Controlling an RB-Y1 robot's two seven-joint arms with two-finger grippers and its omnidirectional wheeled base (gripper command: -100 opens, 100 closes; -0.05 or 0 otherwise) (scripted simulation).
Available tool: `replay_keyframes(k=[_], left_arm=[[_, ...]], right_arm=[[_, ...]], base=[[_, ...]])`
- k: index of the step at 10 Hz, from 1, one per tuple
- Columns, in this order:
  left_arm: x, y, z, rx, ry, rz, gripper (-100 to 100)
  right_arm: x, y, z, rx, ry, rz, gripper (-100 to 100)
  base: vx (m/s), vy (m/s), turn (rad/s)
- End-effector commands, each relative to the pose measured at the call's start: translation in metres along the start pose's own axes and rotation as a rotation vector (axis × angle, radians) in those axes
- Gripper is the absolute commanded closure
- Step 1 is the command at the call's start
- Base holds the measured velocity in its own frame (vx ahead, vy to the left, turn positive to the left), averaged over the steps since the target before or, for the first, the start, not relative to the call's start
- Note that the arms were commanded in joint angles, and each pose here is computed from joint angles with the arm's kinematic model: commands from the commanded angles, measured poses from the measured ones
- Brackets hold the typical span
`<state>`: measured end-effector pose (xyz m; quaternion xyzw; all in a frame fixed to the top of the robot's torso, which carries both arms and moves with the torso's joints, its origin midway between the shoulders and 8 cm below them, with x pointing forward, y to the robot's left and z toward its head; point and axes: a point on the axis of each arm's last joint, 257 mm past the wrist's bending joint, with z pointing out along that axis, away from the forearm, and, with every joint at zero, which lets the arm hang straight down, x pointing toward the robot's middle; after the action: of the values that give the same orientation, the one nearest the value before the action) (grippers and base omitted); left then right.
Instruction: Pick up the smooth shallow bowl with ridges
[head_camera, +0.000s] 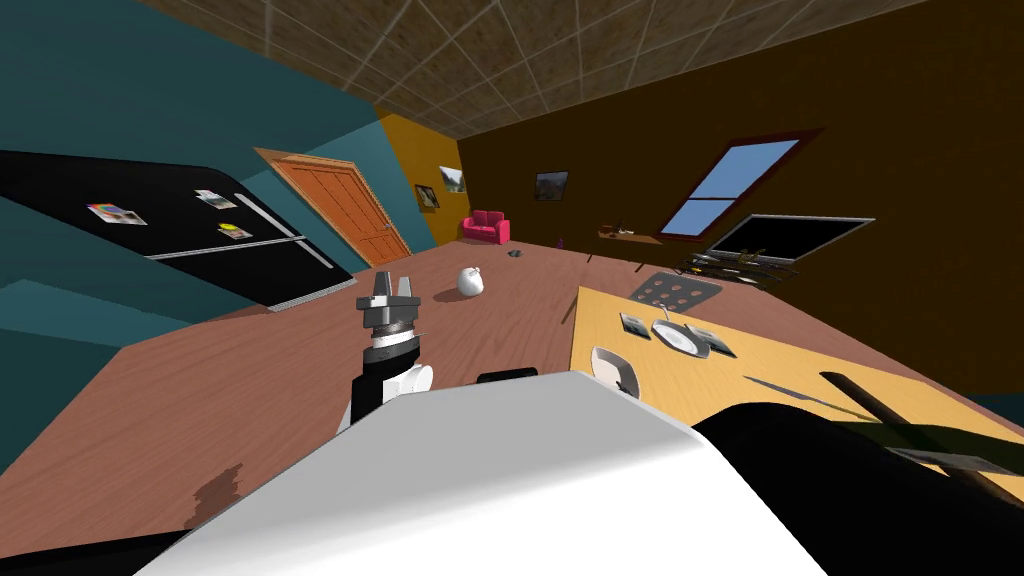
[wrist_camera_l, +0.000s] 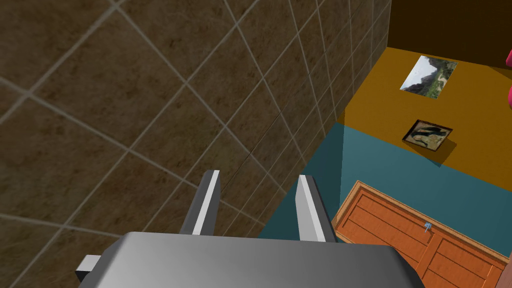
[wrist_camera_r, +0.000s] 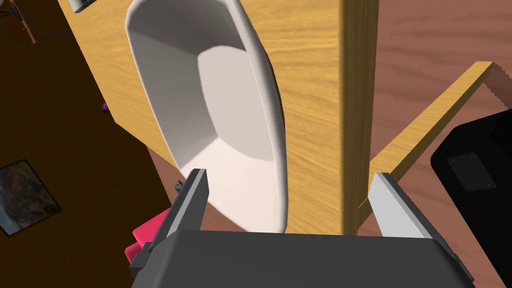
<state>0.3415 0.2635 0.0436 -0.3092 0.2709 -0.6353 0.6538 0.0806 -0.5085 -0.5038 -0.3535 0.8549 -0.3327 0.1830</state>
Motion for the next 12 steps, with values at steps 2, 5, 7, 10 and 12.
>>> replay_keyframes(k=[2,5,7,10,12], left_arm=[[0.0,0.0,0.0,0.0,0.0,0.0,0],[0.0,0.0,0.0,0.0,0.0,0.0,0],[0.0,0.0,0.0,0.0,0.0,0.0,0],[0.0,0.0,0.0,0.0,0.0,0.0,0],[0.0,0.0,0.0,0.0,0.0,0.0,0]], right_arm=[[0.021,-0.001,-0.001,0.003,0.039,-0.097,-100],[0.022,-0.002,-0.002,0.003,0.043,-0.105,0],[0.015,0.005,0.009,0.002,0.051,-0.094,-100],[0.013,0.007,0.01,0.002,0.052,-0.094,100],[0.013,0.007,0.01,0.001,0.052,-0.094,100]], base=[[0.02,0.0,0.06],[0.011,-0.001,0.033],[-0.01,-0.044,0.061],[-0.01,-0.037,0.02],[0.0,0.0,0.0]])
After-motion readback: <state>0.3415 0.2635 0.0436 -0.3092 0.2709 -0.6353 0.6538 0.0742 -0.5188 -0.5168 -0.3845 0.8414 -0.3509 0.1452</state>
